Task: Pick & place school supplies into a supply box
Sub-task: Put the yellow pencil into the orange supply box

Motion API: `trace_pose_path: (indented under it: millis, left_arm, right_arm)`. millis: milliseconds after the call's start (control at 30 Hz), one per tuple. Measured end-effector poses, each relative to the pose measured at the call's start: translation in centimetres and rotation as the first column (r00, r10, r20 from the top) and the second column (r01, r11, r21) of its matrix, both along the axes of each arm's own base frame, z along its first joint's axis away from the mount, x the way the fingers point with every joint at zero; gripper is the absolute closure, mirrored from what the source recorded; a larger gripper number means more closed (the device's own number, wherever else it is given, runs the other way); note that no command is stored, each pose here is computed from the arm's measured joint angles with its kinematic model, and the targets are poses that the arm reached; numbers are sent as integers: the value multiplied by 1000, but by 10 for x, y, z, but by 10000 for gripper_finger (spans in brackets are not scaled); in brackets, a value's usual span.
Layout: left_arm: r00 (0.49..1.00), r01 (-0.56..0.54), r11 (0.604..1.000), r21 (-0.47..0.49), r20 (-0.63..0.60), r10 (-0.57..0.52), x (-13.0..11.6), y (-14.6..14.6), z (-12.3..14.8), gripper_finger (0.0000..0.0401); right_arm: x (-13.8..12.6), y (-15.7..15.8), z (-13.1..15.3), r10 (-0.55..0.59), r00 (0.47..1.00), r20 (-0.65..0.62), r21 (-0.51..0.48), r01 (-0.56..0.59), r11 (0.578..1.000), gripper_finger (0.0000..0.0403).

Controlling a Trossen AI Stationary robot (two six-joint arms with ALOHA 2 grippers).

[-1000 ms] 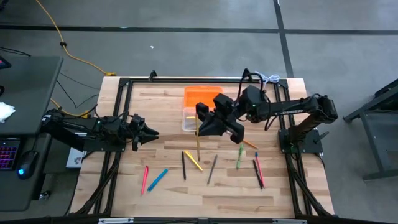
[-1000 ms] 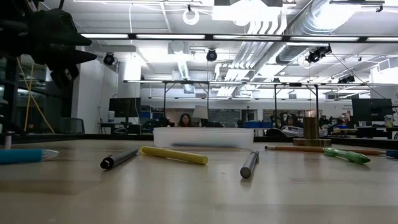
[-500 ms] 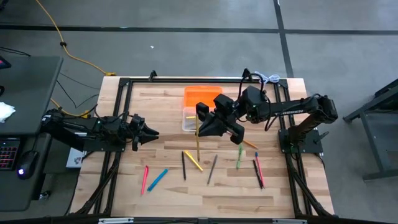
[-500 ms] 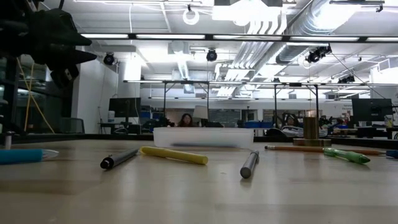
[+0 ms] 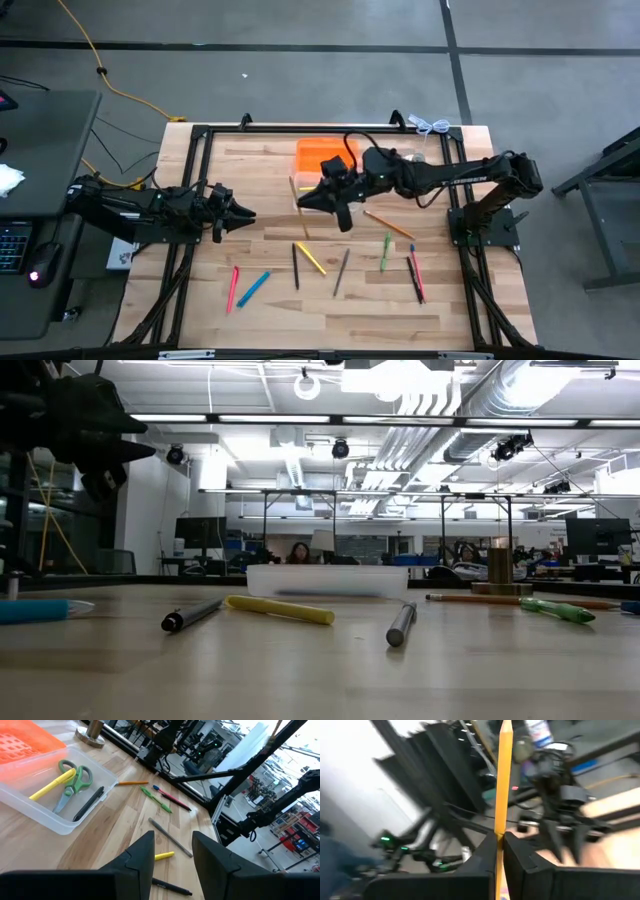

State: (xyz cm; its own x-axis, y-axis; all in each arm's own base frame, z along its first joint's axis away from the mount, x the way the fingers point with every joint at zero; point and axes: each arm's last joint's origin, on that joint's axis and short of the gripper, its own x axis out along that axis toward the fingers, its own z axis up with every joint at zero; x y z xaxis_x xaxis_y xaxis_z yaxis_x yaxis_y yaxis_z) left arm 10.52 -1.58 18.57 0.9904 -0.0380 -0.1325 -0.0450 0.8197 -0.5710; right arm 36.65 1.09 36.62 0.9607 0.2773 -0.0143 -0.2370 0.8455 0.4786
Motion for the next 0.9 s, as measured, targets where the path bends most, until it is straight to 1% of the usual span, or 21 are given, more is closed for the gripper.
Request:
trace_pose_path:
  millis: [133,267,467,600,900]
  left_arm:
    - [1000,0,1000,0,0,0,0,0,0,240]
    - [1000,-5,1000,1,1,5,0,0,0,240]
    - [1000,-20,1000,2,1,20,0,1,0,240]
    - [1000,-22,1000,3,1,22,0,1,0,240]
    - [1000,-26,1000,3,2,26,0,1,0,240]
  right_arm:
    - [0,-2,-6,-79,996,-43,-66,76,995,402]
    - [0,-4,-12,-154,984,-90,-138,141,980,401]
    - [-1,-4,-17,-233,966,-114,-229,202,952,402]
    - [-1,-6,-19,-289,950,-121,-289,245,925,402]
    - [-3,-11,-24,-427,893,-139,-416,339,844,402]
